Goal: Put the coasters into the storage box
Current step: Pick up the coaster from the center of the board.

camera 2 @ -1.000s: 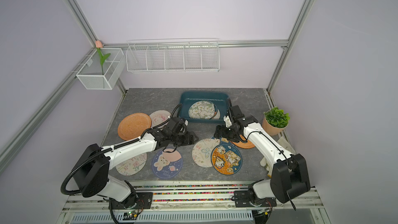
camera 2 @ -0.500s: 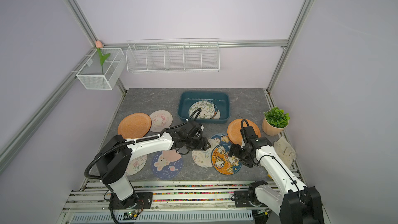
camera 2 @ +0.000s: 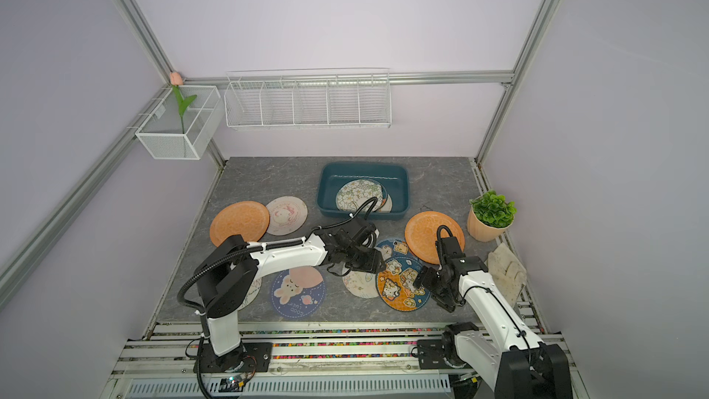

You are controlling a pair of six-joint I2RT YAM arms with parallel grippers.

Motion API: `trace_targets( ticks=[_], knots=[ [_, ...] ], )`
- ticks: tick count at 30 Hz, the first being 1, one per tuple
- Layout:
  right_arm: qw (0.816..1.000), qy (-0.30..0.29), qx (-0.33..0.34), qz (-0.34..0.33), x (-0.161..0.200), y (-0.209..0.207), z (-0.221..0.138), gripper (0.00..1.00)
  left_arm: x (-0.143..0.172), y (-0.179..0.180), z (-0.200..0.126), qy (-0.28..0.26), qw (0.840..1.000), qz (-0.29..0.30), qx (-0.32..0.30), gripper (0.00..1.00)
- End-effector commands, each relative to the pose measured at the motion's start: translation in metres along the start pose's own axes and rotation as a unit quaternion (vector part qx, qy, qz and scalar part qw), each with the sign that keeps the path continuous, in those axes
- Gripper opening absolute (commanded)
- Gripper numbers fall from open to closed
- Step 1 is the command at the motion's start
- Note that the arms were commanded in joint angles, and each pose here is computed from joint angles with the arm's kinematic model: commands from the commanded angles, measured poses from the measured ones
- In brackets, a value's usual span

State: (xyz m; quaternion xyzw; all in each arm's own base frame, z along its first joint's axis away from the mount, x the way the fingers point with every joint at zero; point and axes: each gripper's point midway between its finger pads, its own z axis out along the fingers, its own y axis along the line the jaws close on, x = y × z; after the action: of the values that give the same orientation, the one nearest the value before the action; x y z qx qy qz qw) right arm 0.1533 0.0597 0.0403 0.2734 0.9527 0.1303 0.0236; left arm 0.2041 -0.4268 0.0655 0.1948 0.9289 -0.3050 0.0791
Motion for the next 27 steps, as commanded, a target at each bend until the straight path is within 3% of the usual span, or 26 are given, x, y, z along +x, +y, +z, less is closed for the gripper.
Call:
trace_targets(
  ticks=[1,11,27],
  knots=[
    [1.000,-0.009,-0.002,0.010,-0.001,-0.004,0.005,0.85,0.003,0.002,0.007,0.014,1.000,0.013,-0.019,0.51],
    [1.000,-0.020,-0.008,-0.011,-0.006,-0.002,0.011,0.78,0.006,0.009,0.016,0.036,0.998,0.012,-0.058,0.41],
    [1.000,-0.009,-0.013,-0.021,-0.009,0.002,0.025,0.71,0.003,0.008,0.031,0.050,0.996,0.015,-0.066,0.41]
  ],
)
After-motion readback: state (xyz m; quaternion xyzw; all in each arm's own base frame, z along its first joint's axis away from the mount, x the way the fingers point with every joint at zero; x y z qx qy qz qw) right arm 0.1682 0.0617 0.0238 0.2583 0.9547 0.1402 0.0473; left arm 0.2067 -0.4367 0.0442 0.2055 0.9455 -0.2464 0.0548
